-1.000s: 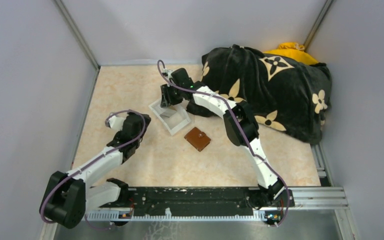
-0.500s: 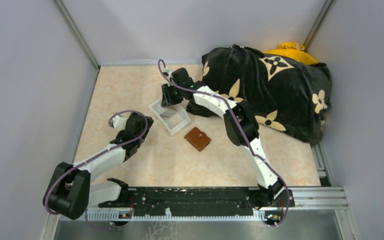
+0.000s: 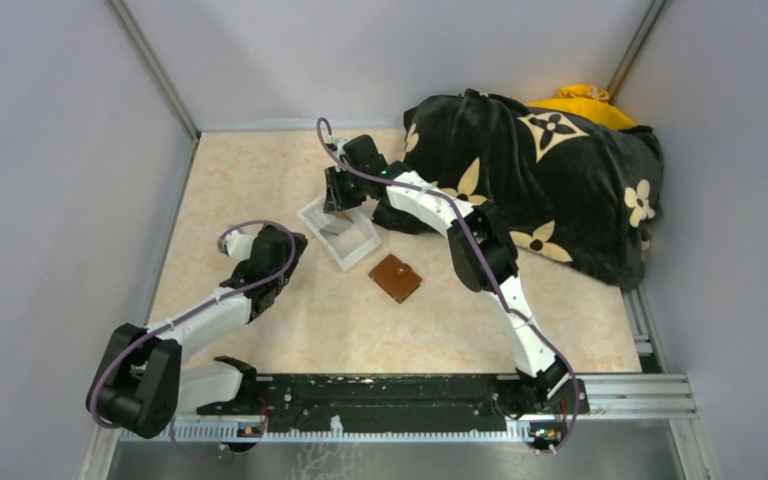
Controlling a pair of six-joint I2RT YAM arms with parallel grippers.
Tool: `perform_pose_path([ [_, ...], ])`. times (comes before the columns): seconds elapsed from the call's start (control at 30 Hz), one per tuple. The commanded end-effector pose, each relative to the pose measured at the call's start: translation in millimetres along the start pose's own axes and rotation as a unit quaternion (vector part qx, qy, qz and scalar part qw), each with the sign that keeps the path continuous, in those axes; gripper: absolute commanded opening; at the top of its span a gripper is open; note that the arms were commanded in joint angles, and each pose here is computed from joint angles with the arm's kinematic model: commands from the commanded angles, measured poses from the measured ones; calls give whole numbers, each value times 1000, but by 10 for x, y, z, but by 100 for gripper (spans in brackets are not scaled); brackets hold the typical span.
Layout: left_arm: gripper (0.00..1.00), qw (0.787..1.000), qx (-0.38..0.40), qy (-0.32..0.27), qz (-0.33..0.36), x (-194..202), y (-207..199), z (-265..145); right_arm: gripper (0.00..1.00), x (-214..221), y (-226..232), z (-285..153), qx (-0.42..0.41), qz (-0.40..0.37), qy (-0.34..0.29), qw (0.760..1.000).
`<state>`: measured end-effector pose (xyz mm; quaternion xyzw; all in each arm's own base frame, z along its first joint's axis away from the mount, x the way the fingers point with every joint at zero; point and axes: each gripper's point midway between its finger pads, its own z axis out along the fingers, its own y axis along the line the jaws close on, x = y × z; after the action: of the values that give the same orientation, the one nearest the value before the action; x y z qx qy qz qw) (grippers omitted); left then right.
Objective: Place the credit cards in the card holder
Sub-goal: Pick up the credit card from the storage box.
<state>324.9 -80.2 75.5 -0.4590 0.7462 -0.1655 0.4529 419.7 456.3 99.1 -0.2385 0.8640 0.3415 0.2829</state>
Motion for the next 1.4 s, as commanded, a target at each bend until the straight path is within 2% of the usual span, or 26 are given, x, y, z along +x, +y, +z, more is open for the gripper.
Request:
perform_pose_path([
  [0.0, 98, 1000, 11, -2, -11, -28, -43, -2, 27, -287, 313, -222, -19, -19, -30, 999],
  [0.5, 98, 1000, 18, 1, -13, -38, -49, -32, 21, -425, 410, -393, -9, -26, -47, 998],
  [0.97, 98, 1000, 22, -2, -12, -79, -98, -57, 20, -493, 423, -544, 5, -37, -62, 997],
  [1.27, 98, 999, 29, -13, -3, -160, -168, -99, 10, -538, 262, -706, 60, -64, -77, 993],
  [1.37, 98, 999, 38, -19, 1, -208, -231, -124, 3, -561, 182, -783, 91, -82, -81, 989],
])
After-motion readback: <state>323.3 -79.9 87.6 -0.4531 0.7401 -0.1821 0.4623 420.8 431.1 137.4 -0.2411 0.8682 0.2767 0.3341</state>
